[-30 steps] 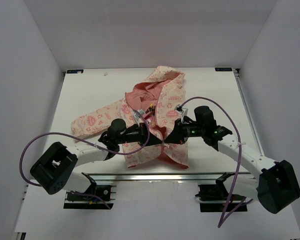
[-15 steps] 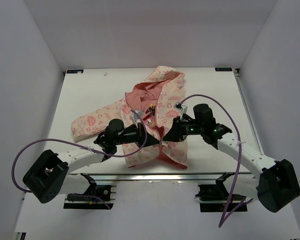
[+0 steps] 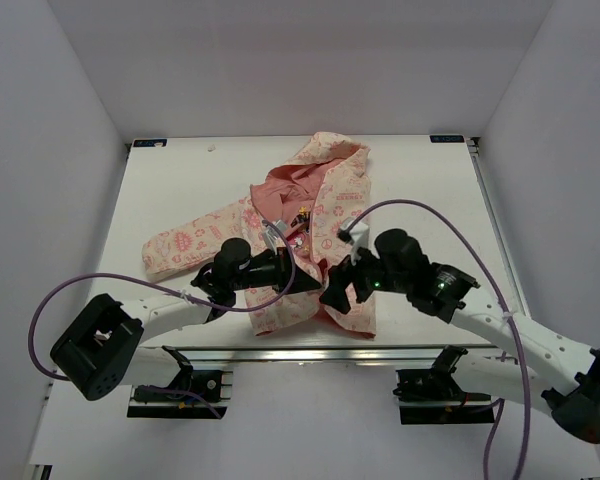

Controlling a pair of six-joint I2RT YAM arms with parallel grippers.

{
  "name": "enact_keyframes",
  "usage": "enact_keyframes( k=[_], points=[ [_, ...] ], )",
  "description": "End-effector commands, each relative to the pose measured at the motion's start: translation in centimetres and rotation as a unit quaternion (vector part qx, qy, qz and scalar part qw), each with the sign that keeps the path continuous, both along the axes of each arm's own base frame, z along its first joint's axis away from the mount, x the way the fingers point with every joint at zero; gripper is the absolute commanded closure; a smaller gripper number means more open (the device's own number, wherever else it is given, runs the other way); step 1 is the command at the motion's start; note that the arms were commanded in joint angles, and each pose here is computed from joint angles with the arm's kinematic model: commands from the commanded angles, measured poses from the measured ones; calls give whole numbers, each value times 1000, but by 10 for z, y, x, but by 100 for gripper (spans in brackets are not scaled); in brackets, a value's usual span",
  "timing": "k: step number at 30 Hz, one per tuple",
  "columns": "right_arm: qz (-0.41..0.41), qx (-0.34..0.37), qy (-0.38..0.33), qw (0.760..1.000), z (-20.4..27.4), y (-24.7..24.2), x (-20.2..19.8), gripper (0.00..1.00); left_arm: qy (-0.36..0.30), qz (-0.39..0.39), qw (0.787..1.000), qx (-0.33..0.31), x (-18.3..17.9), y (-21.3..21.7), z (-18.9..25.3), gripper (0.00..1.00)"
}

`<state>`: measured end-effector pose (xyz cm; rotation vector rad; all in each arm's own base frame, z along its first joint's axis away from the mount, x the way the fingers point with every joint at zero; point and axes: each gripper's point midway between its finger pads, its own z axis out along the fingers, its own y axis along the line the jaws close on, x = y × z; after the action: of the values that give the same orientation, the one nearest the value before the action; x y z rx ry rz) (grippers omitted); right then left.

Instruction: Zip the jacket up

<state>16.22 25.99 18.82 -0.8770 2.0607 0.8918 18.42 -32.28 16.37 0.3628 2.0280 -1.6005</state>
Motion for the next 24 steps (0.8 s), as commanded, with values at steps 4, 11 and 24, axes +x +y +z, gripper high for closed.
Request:
enact_keyframes(
  k=[4,11,24],
  points=[
    [-83,-124,-129,980,1,-12,23,11,18,25,1000,3,7,-1,14,100],
    [-88,-203,-205,953,-6,-5,22,11,26,31,999,12,4,5,9,100],
    [-78,-223,-235,943,-21,23,12,12,25,21,999,13,2,4,10,100]
  ],
)
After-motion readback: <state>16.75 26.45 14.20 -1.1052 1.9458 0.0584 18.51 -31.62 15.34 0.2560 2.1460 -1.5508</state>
